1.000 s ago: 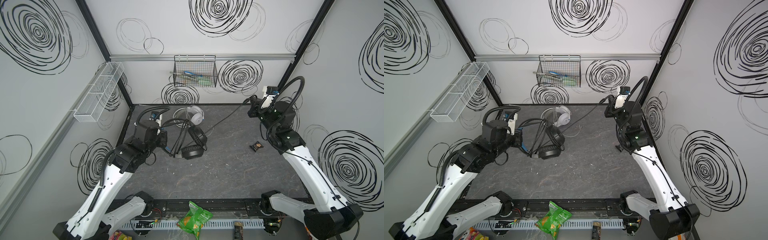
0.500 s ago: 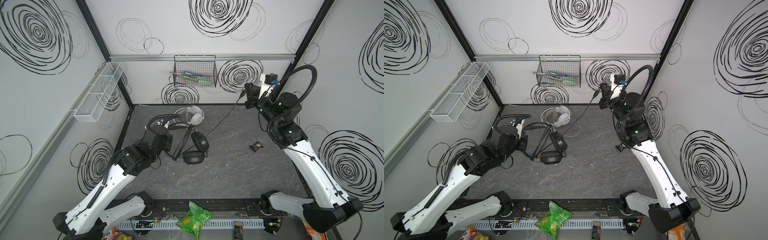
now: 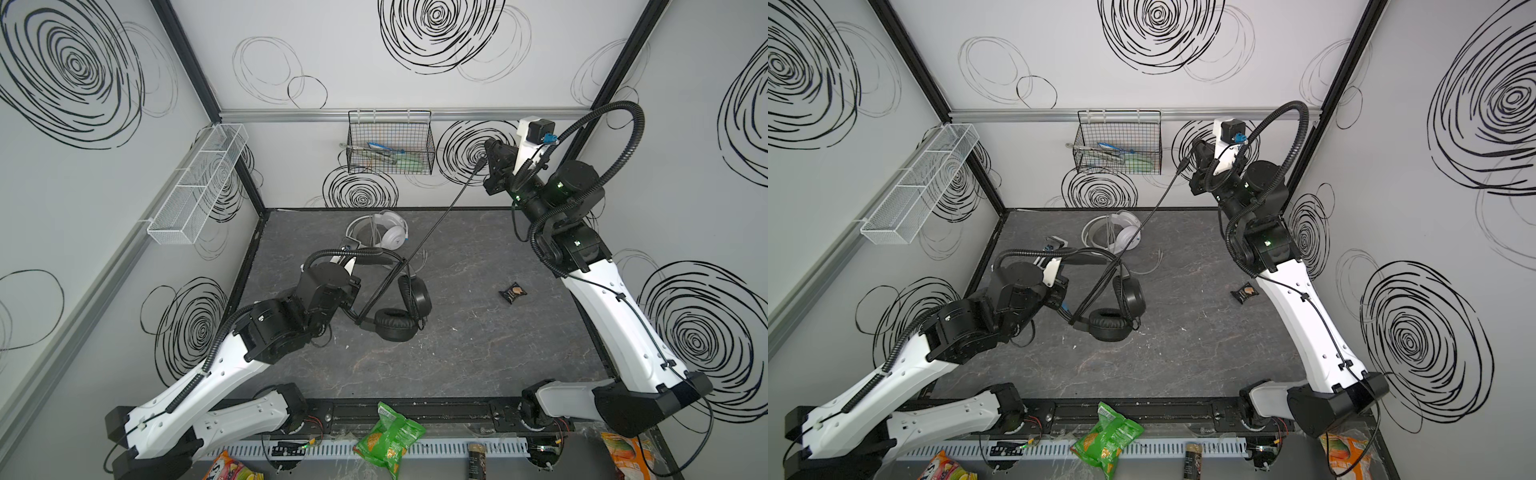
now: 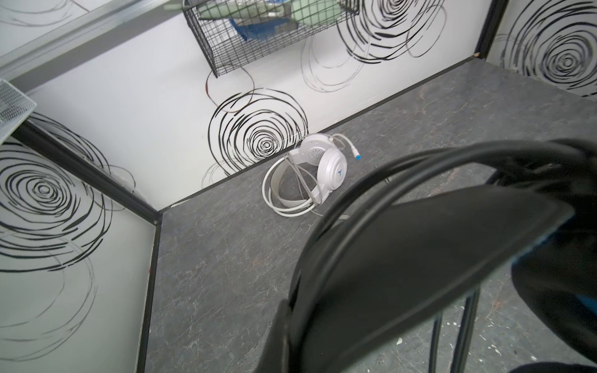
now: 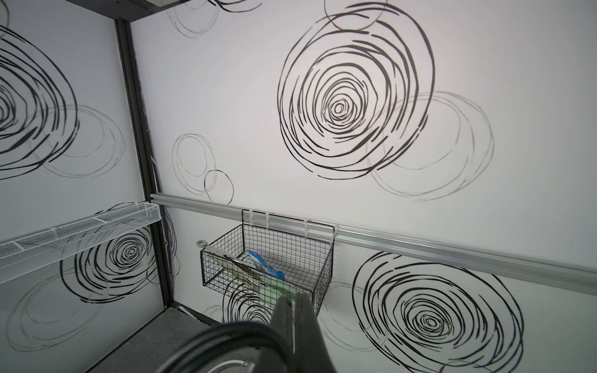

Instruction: Wrap the headphones

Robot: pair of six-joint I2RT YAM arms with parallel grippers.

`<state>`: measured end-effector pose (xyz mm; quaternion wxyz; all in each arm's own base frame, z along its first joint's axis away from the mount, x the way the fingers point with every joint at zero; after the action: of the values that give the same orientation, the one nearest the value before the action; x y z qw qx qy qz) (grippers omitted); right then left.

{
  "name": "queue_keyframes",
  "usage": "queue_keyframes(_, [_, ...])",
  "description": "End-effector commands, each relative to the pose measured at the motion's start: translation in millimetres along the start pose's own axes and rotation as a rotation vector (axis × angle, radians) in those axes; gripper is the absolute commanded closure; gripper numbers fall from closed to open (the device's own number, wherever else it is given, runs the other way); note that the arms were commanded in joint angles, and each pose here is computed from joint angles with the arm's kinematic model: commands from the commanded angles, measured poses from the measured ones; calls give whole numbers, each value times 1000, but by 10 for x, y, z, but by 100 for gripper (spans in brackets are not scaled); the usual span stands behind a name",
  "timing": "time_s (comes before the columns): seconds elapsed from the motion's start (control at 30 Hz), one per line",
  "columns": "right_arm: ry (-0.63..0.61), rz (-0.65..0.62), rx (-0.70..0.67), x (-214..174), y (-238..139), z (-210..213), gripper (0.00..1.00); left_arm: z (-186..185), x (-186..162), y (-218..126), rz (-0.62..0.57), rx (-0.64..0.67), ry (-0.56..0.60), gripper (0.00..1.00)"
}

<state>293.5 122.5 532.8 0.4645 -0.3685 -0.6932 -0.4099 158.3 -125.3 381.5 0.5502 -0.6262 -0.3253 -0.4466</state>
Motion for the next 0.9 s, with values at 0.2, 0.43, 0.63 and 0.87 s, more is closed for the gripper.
queue_keyframes(0.2, [38,53,-123,-76,59,-157,100,-58,162,-227,-156,-109,-53,100])
queue_keyframes(0.43, [67,130,-115,-317,104,-118,100,-110,294,-404,-218,-234,-85,100])
queue_keyframes(0.63, [88,181,-117,-508,86,-83,100,-48,558,-586,-286,-261,-166,100])
queue_keyframes(0.87, [129,233,-108,-734,50,-64,100,28,882,-817,-376,-307,-258,100])
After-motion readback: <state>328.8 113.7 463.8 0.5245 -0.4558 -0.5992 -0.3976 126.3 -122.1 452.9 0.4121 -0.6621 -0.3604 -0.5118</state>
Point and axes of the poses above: each gripper's point midway between its finger pads, its own y axis out along the fingers, its own z axis along the line the jaws close on, x = y × z, the point moved 10 cm from there along -y, back along the fingers, and after that the axes turned 15 degrees about -y, right-handed, at the moved point
